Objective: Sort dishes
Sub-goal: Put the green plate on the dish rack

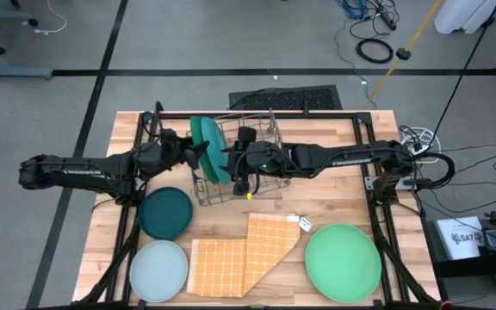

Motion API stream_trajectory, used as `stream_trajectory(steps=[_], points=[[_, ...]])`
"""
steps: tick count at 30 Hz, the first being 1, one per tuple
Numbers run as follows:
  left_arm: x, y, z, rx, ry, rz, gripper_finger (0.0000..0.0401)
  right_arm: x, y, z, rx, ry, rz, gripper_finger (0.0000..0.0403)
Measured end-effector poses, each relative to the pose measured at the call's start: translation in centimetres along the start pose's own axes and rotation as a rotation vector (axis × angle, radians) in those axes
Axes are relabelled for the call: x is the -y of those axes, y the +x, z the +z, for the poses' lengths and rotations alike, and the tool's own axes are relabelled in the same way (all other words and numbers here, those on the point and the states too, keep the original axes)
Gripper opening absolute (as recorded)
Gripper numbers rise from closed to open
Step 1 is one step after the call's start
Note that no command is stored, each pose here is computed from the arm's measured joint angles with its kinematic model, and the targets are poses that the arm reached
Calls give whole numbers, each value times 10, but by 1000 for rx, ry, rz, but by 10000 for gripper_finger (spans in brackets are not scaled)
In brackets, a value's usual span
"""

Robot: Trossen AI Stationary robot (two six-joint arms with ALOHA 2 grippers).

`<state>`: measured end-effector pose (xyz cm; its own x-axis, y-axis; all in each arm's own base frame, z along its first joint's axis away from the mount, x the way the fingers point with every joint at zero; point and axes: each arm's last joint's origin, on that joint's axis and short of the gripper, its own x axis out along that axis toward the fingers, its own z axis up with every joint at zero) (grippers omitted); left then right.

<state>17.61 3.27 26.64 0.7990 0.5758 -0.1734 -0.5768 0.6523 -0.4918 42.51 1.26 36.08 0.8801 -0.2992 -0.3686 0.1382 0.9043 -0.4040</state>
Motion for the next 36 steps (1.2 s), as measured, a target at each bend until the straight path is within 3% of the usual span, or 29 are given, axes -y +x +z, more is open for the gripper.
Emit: stream_trajectory(steps=[8, 15, 36], points=[[-6, -16, 7, 8, 31, -10, 274, 1, -2, 2, 8, 2, -4, 194], [-19, -31, 6, -36, 69, 69, 274, 3, -3, 2, 7, 1, -16, 194], [-26, -45, 8, -52, 167, 78, 274, 5, -2, 1, 2, -23, -19, 194]])
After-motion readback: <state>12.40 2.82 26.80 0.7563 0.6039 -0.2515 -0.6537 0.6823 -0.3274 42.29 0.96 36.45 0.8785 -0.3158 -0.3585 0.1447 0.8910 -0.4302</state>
